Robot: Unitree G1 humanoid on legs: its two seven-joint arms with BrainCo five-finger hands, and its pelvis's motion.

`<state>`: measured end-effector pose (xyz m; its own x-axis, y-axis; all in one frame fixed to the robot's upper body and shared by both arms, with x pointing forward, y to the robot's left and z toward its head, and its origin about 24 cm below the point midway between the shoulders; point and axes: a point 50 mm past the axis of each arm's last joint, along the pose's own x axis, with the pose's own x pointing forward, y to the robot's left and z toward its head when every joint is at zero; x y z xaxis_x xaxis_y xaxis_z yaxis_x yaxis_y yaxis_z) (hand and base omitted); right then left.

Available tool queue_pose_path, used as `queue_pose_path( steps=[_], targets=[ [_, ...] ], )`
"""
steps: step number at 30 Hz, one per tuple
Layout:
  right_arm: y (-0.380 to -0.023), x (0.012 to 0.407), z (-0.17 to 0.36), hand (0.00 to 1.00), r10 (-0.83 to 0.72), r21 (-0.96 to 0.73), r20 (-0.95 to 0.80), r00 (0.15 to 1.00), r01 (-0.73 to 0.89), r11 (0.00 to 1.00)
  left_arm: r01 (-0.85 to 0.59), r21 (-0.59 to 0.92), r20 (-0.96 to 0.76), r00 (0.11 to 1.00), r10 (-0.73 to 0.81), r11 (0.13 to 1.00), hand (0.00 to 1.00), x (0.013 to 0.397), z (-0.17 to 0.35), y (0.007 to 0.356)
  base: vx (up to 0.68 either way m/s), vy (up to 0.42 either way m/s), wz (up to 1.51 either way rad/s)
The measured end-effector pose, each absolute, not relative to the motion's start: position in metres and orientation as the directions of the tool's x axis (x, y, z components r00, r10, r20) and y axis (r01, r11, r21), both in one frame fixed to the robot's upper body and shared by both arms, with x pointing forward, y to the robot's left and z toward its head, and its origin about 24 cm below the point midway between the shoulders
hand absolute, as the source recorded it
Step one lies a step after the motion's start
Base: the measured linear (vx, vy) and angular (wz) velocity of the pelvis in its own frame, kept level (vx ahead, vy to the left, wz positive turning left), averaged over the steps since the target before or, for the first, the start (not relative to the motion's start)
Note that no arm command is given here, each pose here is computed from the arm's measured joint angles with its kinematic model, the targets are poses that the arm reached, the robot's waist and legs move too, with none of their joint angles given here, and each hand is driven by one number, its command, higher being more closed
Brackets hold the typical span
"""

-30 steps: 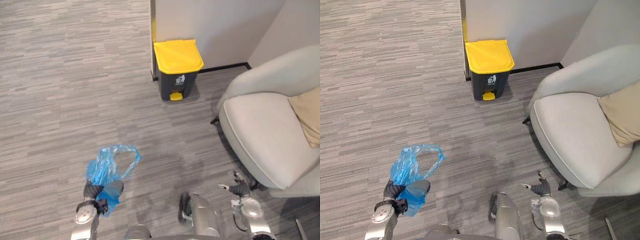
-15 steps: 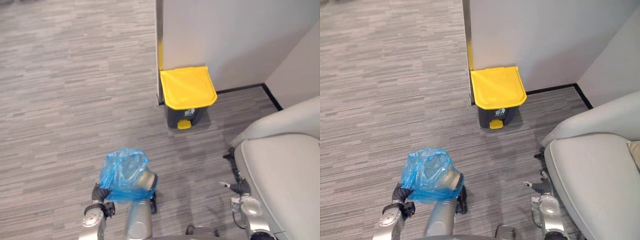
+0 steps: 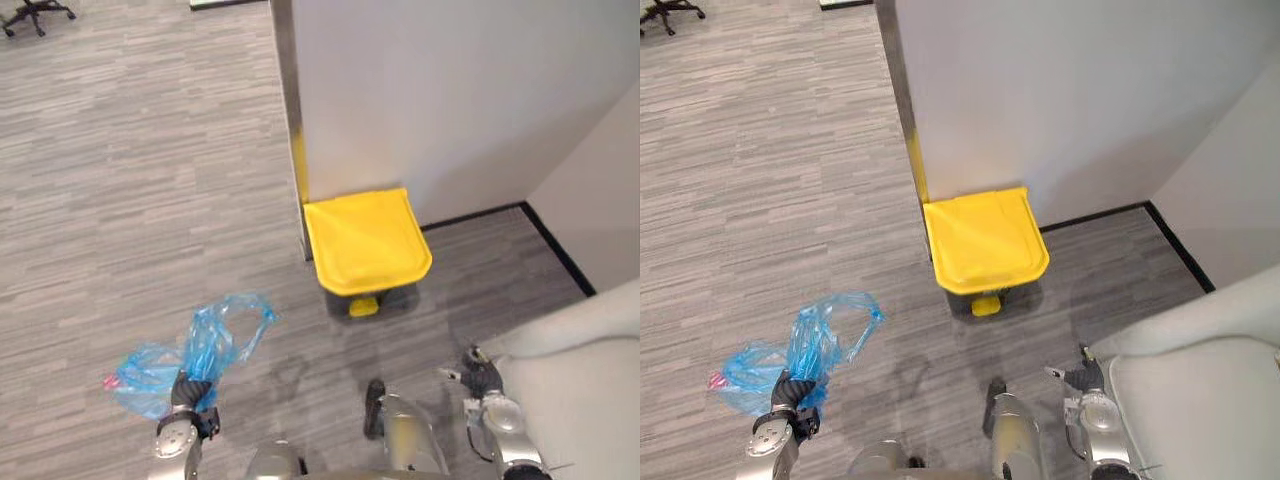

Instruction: Gather rubbish on tea table into small bin, then transfer packed bag to large trash can.

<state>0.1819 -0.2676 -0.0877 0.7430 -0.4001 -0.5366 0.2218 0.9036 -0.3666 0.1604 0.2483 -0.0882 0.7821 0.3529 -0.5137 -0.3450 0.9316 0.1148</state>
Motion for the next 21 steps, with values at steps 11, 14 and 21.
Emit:
queue_pose_path(
  steps=[11, 14, 21],
  targets=[
    [-0.258, 0.168, -0.089, 0.00, -0.449, -0.257, -0.528, 0.721, 0.369, 0.893, -0.277, 0.023, -0.511, 0.823, 0.249, 0.961, 1.00, 0.172, -0.088, 0.218, 0.23, 0.066, 0.02],
    [-0.259, 0.160, -0.092, 0.00, -0.460, -0.253, -0.542, 0.703, 0.385, 0.888, -0.274, 0.023, -0.518, 0.820, 0.246, 0.961, 1.00, 0.169, -0.090, 0.217, 0.13, 0.161, -0.17],
    [-0.260, 0.153, -0.101, 0.00, -0.457, -0.263, -0.581, 0.673, 0.377, 0.888, -0.265, 0.078, -0.575, 0.775, 0.260, 0.961, 1.00, 0.154, -0.101, 0.227, 0.07, 0.018, -0.20]
  ],
)
